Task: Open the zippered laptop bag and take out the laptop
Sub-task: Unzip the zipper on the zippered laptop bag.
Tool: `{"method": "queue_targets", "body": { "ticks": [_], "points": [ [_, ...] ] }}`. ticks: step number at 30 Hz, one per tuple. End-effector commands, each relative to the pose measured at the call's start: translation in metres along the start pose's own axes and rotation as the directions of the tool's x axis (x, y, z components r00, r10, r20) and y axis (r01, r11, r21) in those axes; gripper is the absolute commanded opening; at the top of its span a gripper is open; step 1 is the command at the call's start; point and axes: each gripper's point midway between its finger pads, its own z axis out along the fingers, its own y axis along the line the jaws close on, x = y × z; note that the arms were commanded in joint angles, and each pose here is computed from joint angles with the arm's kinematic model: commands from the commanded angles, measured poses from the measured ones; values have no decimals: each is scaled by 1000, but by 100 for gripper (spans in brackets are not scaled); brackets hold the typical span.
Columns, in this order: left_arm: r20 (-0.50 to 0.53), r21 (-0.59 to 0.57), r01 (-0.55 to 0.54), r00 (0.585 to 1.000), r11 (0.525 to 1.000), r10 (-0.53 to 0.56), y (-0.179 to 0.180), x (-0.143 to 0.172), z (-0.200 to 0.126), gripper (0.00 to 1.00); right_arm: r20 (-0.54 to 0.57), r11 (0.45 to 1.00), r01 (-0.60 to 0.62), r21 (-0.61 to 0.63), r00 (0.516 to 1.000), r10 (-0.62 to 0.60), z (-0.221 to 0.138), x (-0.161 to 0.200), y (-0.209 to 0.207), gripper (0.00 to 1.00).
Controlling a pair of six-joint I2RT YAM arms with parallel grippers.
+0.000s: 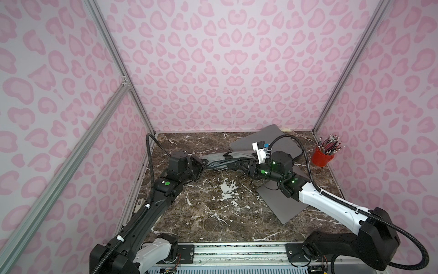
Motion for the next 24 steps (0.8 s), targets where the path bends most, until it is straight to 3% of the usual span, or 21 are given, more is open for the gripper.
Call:
{"method": "queue_targets", "body": {
  "ticks": [1,19,24],
  "points": [
    [47,57,-28,999,998,26,-15,-9,-1,0,26,999,24,-33,999,-23,0,-7,8,36],
    [44,57,-28,999,998,26,-15,-9,0,0,14,999,36,-3,999,-36,7,-1,-3,37],
    [41,53,-25,999,998,23,-14,-8,1,0,11,999,40,-20,999,-39,6,-2,0,32]
  ]
}}
